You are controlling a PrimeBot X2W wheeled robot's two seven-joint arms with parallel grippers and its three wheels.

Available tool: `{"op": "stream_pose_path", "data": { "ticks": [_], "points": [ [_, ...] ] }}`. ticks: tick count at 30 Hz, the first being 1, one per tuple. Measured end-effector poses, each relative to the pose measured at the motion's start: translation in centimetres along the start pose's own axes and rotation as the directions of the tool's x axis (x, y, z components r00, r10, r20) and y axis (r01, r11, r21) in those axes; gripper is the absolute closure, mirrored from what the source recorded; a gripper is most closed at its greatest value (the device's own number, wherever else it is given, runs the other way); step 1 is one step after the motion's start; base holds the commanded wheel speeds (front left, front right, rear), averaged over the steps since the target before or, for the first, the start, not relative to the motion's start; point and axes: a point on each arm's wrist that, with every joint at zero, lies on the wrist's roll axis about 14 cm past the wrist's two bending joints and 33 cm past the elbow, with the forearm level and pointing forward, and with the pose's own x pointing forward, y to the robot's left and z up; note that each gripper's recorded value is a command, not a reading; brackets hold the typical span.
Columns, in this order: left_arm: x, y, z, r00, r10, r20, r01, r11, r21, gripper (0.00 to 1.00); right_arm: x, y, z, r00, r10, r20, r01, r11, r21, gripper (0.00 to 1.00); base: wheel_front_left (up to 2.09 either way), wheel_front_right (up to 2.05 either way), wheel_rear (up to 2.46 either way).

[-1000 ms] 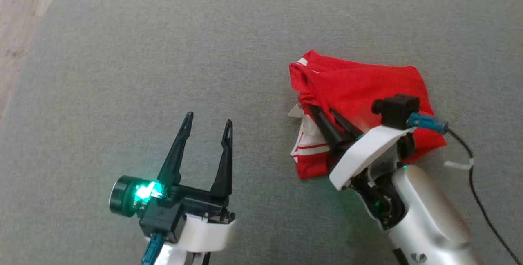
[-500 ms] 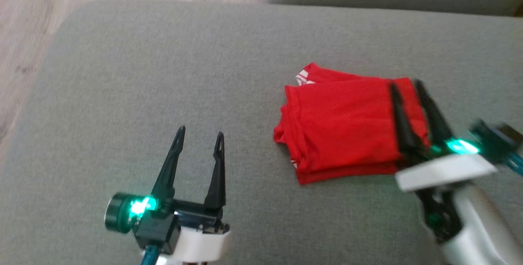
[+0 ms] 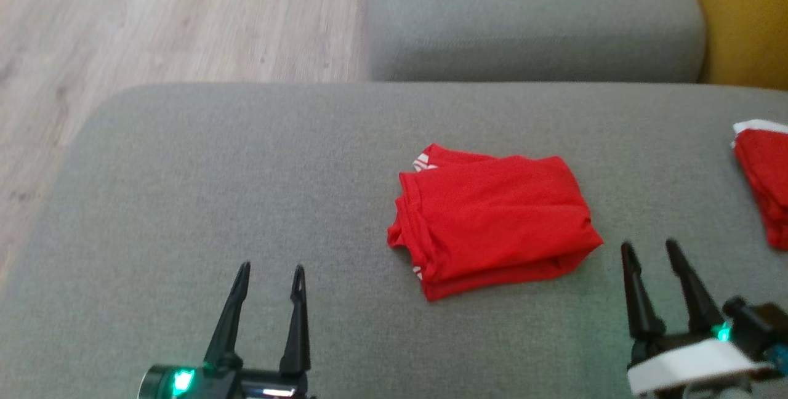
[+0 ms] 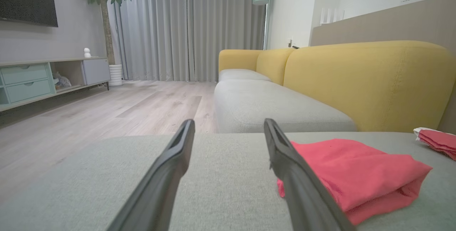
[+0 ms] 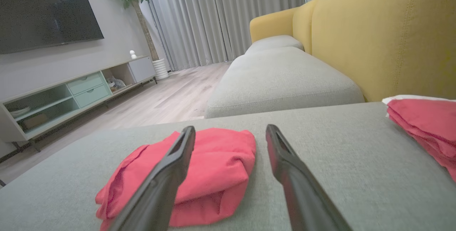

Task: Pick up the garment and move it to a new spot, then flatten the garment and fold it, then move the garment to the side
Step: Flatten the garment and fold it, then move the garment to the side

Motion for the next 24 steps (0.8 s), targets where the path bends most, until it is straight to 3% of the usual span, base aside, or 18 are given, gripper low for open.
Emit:
{"op": "stream_pose_path", "data": {
  "ticks": [24],
  "points": [
    [-2.1, 1.5, -2.7, 0.996, 0.023, -0.085, -0.022, 1.000, 0.010, 0.00, -2.0, 0.6, -0.9, 1.000, -0.017, -0.016, 0.017, 1.000, -0.015, 0.00, 0.00, 0.00, 0.00]
  ]
}}
